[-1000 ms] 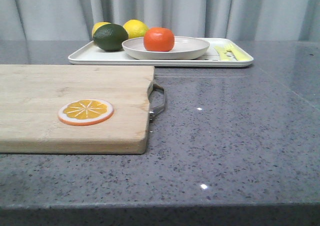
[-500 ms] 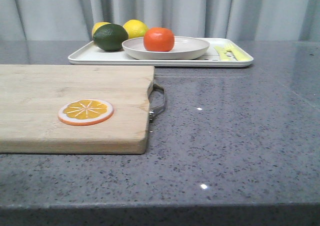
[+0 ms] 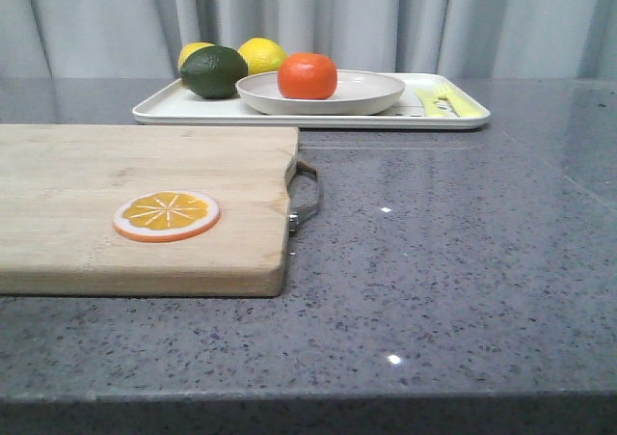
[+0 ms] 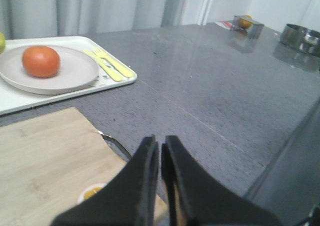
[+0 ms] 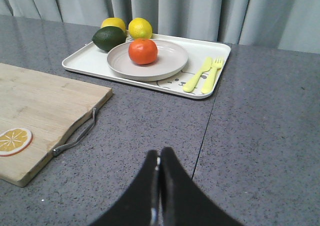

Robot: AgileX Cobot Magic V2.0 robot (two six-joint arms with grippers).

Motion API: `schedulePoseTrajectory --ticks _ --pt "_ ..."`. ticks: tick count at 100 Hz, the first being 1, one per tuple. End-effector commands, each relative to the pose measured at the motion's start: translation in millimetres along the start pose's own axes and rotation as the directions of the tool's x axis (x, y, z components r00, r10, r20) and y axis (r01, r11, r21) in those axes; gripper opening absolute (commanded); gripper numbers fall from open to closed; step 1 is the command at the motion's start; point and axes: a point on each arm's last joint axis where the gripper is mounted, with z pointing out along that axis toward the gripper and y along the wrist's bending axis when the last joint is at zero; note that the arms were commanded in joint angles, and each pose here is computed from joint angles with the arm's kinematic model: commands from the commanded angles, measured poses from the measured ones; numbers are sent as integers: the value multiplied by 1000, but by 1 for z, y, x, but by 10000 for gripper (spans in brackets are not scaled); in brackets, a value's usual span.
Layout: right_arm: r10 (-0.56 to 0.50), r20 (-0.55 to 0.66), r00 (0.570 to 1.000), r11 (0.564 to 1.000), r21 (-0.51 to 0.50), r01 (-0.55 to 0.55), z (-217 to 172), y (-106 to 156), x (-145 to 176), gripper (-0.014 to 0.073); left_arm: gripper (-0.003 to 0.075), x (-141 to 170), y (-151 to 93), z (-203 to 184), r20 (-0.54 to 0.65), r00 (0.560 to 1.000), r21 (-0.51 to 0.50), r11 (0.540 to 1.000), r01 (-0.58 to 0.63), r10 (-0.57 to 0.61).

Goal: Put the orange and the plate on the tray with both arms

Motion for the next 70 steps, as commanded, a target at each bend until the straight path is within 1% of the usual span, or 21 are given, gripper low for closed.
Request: schedulePoseTrajectory --ticks 1,19,29,37,45,53,61,70 --pt "-8 86 996 1000 14 7 -1 -1 -13 -74 6 -20 3 0 151 988 -44 999 17 -10" --pt "-8 86 996 1000 14 7 -1 -1 -13 -74 6 -23 14 -2 182 982 -156 987 -27 55" --pt "-8 86 996 1000 14 7 -1 -1 -13 -74 6 -25 22 -3 221 965 -249 965 -84 141" --pt "-8 86 996 1000 14 7 -1 -1 -13 -74 6 -24 30 -6 239 958 -314 946 -79 160" --pt "-8 86 996 1000 14 7 -1 -1 -13 -74 6 -18 35 -12 246 953 -371 926 -75 176" --pt "-8 86 996 1000 14 7 -1 -1 -13 -74 6 -10 41 -19 251 945 -438 895 -83 211" --pt "-8 86 996 1000 14 7 -1 -1 -13 -74 6 2 46 -26 254 941 -490 869 -76 225" --pt "-8 86 996 1000 14 7 -1 -1 -13 -74 6 18 51 -33 291 923 -547 835 -56 253"
